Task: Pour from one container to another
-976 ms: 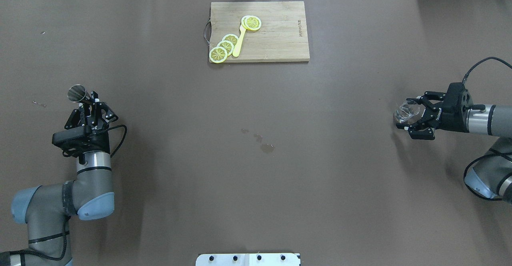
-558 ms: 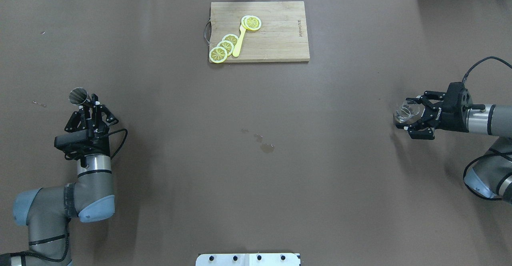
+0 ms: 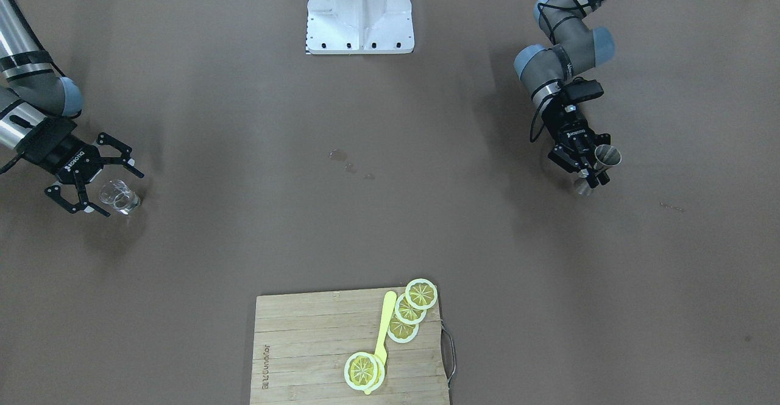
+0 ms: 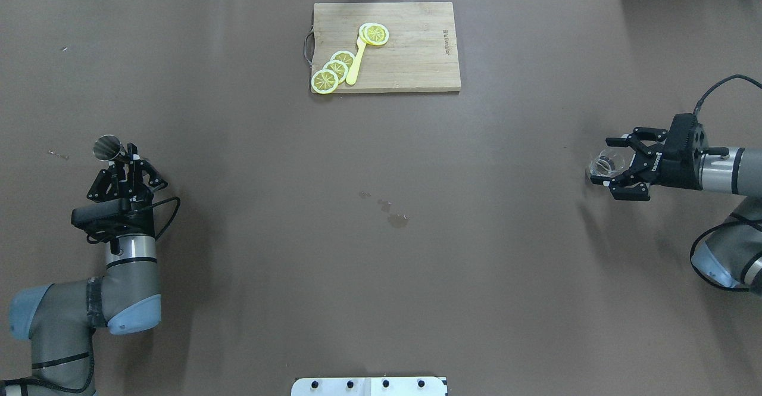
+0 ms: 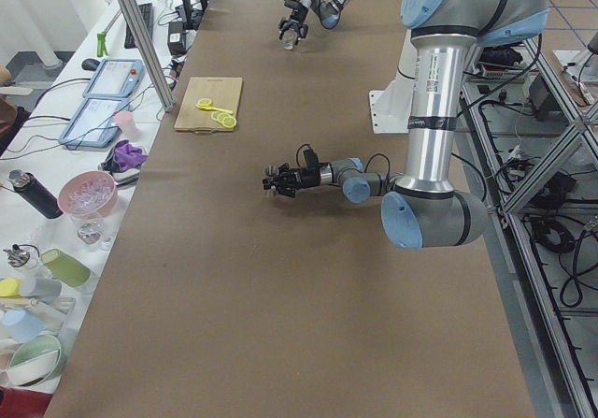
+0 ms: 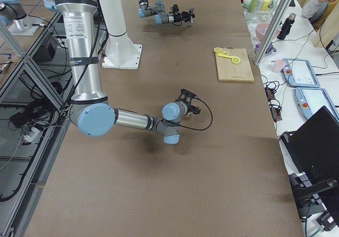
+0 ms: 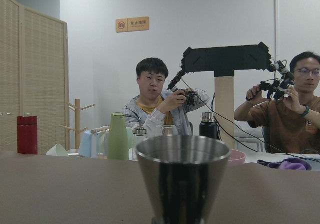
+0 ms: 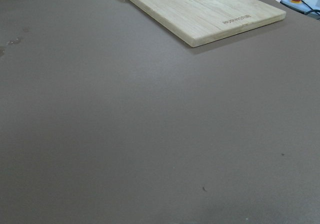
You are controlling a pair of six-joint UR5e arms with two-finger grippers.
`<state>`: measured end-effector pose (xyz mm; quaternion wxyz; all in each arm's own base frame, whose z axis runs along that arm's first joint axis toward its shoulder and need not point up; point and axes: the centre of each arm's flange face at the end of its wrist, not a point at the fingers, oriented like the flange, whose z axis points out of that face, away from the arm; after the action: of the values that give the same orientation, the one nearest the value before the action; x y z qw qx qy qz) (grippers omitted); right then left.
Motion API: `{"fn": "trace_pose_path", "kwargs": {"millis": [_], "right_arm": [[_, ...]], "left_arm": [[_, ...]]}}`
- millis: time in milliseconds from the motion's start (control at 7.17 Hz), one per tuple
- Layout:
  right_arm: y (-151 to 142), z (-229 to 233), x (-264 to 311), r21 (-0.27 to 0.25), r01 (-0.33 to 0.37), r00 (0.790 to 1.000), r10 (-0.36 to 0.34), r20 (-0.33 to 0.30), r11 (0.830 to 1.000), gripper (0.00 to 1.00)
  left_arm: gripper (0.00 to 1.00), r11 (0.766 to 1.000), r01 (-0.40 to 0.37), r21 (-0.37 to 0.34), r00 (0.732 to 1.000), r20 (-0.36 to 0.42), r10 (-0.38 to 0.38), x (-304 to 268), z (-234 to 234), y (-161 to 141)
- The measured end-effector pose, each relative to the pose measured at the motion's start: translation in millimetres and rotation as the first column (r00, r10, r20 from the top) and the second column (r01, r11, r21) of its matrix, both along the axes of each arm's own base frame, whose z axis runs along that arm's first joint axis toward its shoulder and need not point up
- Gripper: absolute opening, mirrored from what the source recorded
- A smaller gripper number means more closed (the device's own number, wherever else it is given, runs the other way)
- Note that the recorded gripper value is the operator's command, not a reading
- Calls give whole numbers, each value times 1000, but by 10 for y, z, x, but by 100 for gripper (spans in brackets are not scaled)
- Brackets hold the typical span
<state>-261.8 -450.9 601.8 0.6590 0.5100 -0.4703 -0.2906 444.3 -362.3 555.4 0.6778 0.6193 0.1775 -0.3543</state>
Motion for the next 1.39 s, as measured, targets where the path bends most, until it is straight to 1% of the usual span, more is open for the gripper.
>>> {"fn": "trace_pose_path", "kwargs": {"millis": [139, 279, 418, 558, 697, 837, 976, 1115, 1255, 1394], "right_arm": [[-90, -102, 158, -6, -3, 1000, 3, 0, 1000, 100], [-186, -230, 341, -24, -5, 1000, 5, -9, 1000, 100], [-270, -354, 542, -55, -15, 1000, 14, -25, 998, 100], [-339, -467, 730, -97, -35, 998, 31, -49, 995, 100], [-421, -571, 904, -155, -67, 995, 54, -82, 986, 100], [-511, -651, 1054, -230, -104, 989, 76, -126, 968, 100], [-588, -698, 1157, -314, -139, 980, 86, -176, 939, 100], [-669, -690, 1229, -411, -182, 967, 87, -239, 893, 100], [-745, -624, 1281, -508, -227, 950, 72, -305, 831, 100], [-798, -532, 1331, -593, -265, 932, 44, -361, 760, 100]], "left_arm": [[0, 1000, 0, -1, 1000, 9, 0, -39, 55, 17], [0, 1000, -2, -1, 1000, 10, 2, -73, 103, 41], [0, 1000, -4, 0, 1000, 3, 4, -93, 141, 75], [0, 1000, -9, 1, 1000, -2, 9, -91, 157, 103], [0, 1000, -12, 1, 1000, -4, 12, -81, 162, 124], [0, 1000, -17, 2, 1000, -7, 17, -66, 160, 146], [0, 1000, -21, 3, 1000, -12, 21, -50, 159, 168], [15, 1000, -22, 5, 1000, -21, 22, -41, 159, 180], [44, 1000, -23, 5, 999, -25, 23, -36, 160, 186], [45, 1000, -24, 6, 999, -29, 24, -30, 156, 194]]}}
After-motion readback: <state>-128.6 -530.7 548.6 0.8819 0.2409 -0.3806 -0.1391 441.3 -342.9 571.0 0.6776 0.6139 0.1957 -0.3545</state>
